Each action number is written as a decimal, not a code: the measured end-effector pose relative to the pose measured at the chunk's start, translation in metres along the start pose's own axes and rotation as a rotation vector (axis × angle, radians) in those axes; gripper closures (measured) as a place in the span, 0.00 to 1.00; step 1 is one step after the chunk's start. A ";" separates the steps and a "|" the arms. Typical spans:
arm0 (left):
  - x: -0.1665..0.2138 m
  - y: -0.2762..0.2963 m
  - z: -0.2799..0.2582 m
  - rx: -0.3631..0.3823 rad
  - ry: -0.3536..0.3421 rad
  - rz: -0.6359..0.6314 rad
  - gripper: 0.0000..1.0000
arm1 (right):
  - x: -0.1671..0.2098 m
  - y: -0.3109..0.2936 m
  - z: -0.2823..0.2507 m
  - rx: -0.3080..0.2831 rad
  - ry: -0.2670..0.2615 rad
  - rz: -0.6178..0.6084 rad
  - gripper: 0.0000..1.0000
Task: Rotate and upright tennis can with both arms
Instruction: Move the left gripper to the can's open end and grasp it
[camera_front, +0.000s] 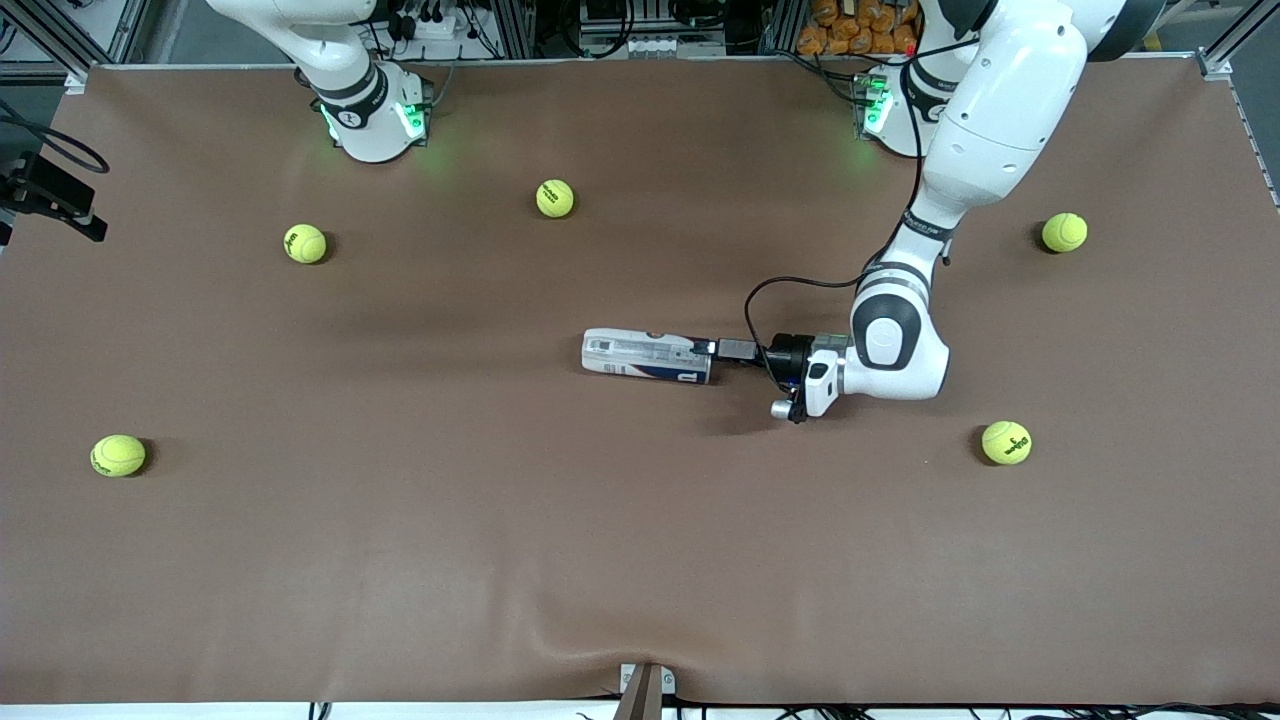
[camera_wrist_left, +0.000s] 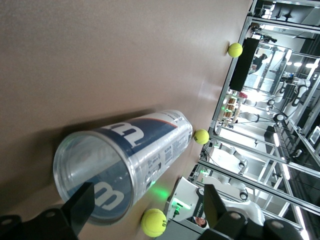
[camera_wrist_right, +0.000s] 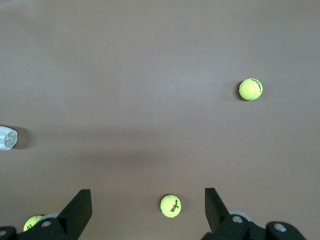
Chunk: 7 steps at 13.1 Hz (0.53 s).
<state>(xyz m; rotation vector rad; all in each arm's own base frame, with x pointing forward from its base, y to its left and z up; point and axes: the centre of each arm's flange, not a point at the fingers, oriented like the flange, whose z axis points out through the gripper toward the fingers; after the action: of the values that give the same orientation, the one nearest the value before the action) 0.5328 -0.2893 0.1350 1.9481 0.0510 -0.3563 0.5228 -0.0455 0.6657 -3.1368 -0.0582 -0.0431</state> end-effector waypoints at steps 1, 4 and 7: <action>0.001 0.002 0.003 0.006 0.008 0.005 0.14 | 0.000 0.000 0.000 0.000 -0.001 0.000 0.00; -0.001 0.004 0.013 0.013 0.006 0.009 0.51 | 0.000 0.000 0.000 0.000 -0.002 -0.001 0.00; 0.000 0.003 0.011 0.015 0.010 0.063 0.85 | -0.001 -0.001 0.001 0.002 -0.014 -0.001 0.00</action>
<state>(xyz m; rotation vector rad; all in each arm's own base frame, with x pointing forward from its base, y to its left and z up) 0.5314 -0.2999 0.1335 1.9616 -0.0067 -0.3053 0.5214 -0.0449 0.6645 -3.1355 -0.0596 -0.0216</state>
